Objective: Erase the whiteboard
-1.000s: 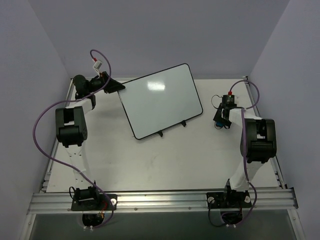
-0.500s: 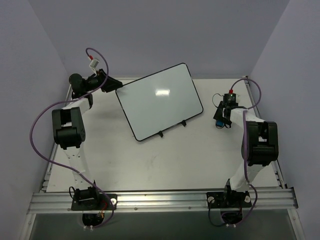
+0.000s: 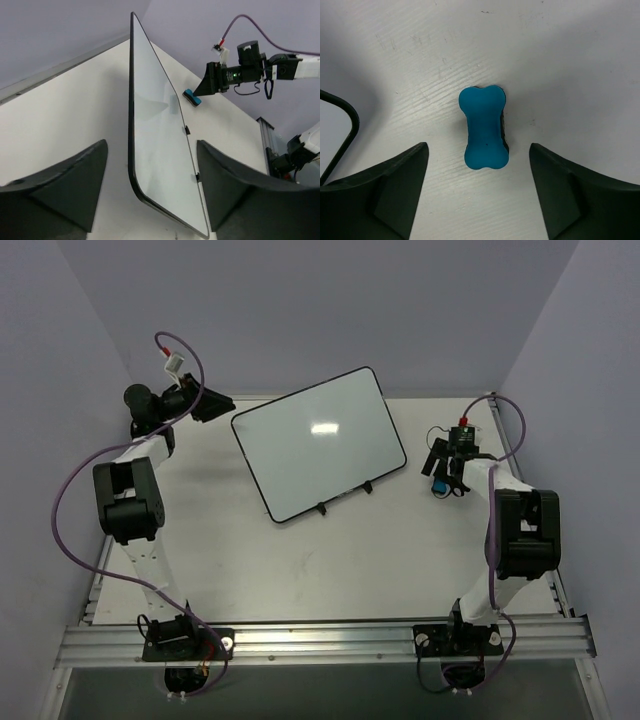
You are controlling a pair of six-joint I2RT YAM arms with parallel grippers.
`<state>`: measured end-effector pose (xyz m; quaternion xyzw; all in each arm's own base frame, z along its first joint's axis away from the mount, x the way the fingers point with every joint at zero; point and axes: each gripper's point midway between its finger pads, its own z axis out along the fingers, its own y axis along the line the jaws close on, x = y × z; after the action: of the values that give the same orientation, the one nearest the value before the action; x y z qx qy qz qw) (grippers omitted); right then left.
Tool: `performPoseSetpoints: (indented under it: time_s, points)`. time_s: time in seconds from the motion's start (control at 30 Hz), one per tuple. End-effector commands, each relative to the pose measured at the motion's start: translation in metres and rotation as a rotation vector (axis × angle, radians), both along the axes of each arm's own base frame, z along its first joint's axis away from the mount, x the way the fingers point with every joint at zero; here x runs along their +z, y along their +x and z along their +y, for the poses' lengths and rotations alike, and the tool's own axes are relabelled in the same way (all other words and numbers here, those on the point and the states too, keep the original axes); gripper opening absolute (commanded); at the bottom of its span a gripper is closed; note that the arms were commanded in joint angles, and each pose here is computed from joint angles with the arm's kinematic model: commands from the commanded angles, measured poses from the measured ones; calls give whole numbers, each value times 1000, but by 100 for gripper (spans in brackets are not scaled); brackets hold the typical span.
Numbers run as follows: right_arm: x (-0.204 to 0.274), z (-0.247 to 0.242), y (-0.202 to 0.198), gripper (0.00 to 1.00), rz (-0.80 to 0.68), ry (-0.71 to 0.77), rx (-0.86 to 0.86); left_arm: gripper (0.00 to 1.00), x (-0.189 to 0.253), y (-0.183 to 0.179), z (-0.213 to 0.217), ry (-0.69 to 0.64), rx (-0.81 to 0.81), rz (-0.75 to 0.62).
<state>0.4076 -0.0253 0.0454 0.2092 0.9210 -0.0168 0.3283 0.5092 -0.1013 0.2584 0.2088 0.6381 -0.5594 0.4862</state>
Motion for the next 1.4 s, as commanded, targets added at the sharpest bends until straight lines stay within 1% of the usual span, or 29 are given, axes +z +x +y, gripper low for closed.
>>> performPoseSetpoints:
  time_s: [0.0,0.03,0.07,0.1,0.17,0.2,0.23,0.27,0.33,0.37,0.43,0.47,0.53,0.57,0.63,0.67,0.73,0.8,0.83,0.87,0.9,0.93,0.97,1.0,1.03,1.07,1.17,1.23,1.37]
  points:
    - [29,-4,-4,82,-56,-25,7,85,56,-4,24,8,90,-115]
    - [33,-4,-7,85,-64,-35,10,97,62,-3,29,5,107,-111]
    - [38,-4,-8,89,-76,-44,7,94,76,-6,38,8,135,-132]
    - [53,-4,-11,99,-103,-66,5,94,85,-7,43,10,156,-142]
    - [73,-7,-14,100,-138,-106,-1,94,108,-6,56,32,254,-138]
    - [93,3,-18,100,-175,-124,20,94,115,-5,60,53,308,-129]
    - [108,1,-20,100,-204,-157,6,94,101,12,80,150,499,-43]
    - [130,2,-27,100,-245,-178,7,94,119,4,71,231,599,-46]
    - [157,11,-35,100,-298,-220,12,94,120,-6,82,431,842,41]
    - [176,14,-37,100,-336,-231,9,94,132,-15,111,512,1096,70]
    - [208,22,-54,100,-402,-235,8,94,141,-36,94,538,1167,107]
    - [230,20,-66,100,-452,-234,-6,94,152,-54,99,520,1222,102]
    - [250,20,-78,100,-499,-228,-2,94,159,-73,98,489,1247,104]
    - [260,18,-85,100,-518,-231,-6,94,173,-93,99,466,1267,77]
    - [284,10,-105,100,-559,-247,-18,94,171,-116,97,520,1286,56]
    - [292,3,-120,100,-564,-267,-34,94,184,-138,103,514,1309,29]
    - [306,-6,-137,100,-595,-286,-80,94,174,-162,115,572,1347,54]
    - [314,-1,-156,100,-644,-285,-45,94,182,-196,119,549,1360,12]
    - [309,1,-159,100,-644,-287,-14,94,161,-203,127,580,1406,46]
    - [311,1,-162,100,-658,-294,0,94,170,-226,120,526,1409,-3]
    - [317,2,-171,100,-695,-274,6,94,164,-235,118,505,1404,-13]
    - [317,5,-173,100,-707,-257,21,94,138,-234,115,523,1384,7]
    - [317,7,-178,100,-720,-242,28,94,137,-250,114,479,1379,-10]
    - [315,6,-179,100,-716,-242,30,94,127,-254,111,483,1356,-9]
    - [315,4,-181,100,-711,-249,20,94,101,-255,109,534,1336,18]
    - [313,1,-184,100,-696,-258,6,94,98,-267,113,516,1351,11]
    - [307,-10,-192,100,-680,-285,-40,94,66,-281,121,548,1375,36]
    - [301,-11,-193,100,-682,-307,-28,94,65,-287,127,525,1413,22]
    - [290,-6,-192,100,-710,-275,-10,94,66,-284,126,510,1415,-2]
